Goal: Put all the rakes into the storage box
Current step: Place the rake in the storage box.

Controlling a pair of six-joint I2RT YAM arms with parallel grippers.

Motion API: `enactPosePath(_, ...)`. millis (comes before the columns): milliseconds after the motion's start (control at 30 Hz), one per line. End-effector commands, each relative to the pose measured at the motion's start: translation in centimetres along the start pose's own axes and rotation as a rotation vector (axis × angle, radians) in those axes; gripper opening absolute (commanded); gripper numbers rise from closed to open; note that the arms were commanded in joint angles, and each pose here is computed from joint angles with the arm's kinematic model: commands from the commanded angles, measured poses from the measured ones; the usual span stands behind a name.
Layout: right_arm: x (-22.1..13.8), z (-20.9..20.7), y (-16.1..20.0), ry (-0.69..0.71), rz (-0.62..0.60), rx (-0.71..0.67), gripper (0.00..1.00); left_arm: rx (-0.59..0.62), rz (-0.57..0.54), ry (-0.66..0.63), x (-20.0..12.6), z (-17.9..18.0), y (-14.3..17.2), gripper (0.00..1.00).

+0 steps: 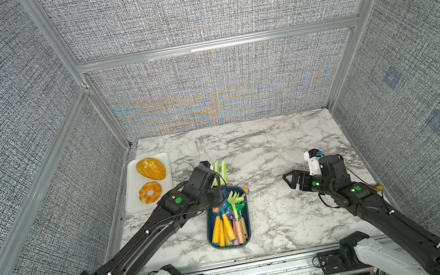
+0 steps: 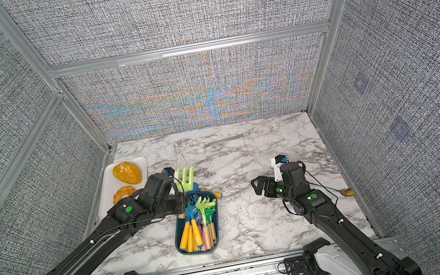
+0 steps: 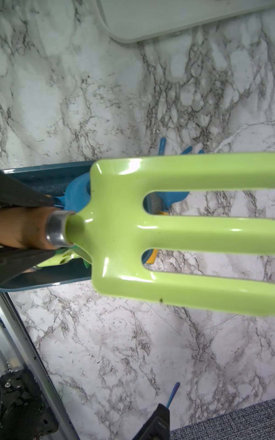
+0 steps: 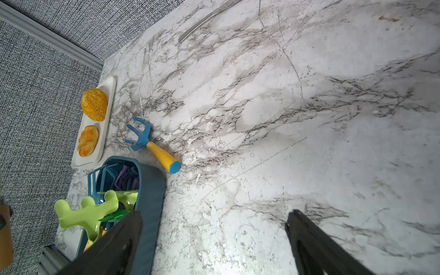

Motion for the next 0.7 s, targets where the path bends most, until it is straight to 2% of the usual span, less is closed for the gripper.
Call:
enactPosePath(0, -0.1, 0.3, 0.3, -0.022, 0.002, 0.018, 0.99, -0.052, -0.025, 0.022, 0.1, 0.9, 1.1, 0.0)
enactPosePath(233, -0.2, 0.9, 0.6, -0.038, 0.006, 0.019, 0.99, -0.108, -0.001, 0.099, 1.3, 2.8, 4.8, 0.0)
enactPosePath(400, 0.1, 1.3, 0.4, -0.04, 0.012, 0.012, 0.99, -0.129, -0.007, 0.149, 1.4, 3.4, 5.9, 0.0)
enactPosePath(667, 1.1, 1.6, 0.7, -0.043, 0.033, 0.005, 0.99, -0.157, 0.041, 0.195, 3.5, 3.5, 7.4, 0.0)
Point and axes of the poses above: each gripper's point midway between its finger pads, its own x axis out along the fingers, its own z axis along the line the jaws close on, y = z × x, the point moved 7 cm from there along -x, back along the fingers, and after that the axes turned 8 degrees about -x, right-handed, at the moved point
